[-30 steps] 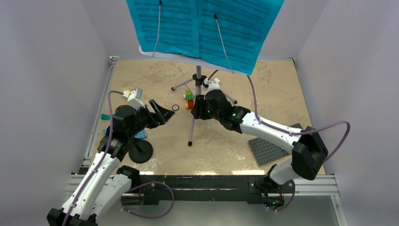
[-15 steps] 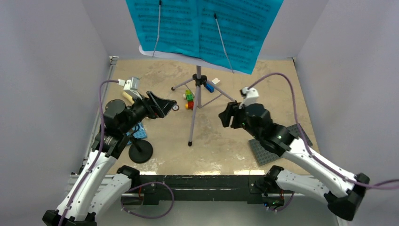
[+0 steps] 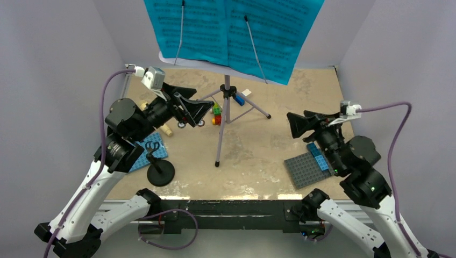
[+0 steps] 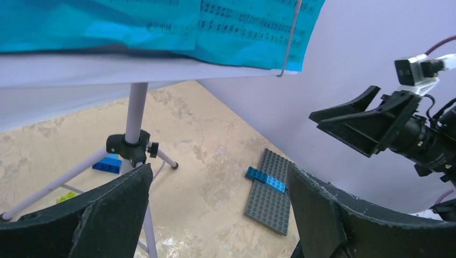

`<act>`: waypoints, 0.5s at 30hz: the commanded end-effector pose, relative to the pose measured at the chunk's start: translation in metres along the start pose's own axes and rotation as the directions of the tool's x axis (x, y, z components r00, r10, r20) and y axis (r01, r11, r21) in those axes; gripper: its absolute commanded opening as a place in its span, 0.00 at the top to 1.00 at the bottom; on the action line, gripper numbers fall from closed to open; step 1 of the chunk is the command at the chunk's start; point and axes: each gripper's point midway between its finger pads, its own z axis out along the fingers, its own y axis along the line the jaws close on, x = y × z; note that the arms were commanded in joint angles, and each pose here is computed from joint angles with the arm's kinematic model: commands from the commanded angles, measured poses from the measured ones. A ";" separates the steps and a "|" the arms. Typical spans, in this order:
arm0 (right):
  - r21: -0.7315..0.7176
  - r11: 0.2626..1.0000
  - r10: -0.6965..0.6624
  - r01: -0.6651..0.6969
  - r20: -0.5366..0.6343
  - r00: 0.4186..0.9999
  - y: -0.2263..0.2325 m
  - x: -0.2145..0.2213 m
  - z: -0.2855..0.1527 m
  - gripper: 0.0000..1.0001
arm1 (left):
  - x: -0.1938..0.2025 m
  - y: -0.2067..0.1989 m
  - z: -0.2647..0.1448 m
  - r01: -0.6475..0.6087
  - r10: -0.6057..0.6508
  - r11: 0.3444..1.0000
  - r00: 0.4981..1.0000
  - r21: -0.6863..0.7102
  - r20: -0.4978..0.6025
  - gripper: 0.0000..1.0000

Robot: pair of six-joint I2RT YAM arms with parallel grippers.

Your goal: Pack up the instrument practice props

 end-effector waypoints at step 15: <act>-0.290 0.946 -0.045 0.144 0.323 0.945 0.082 -0.149 -0.012 0.26 | -0.092 -0.082 0.001 0.007 -0.059 0.953 0.985 0.304 0.165 0.00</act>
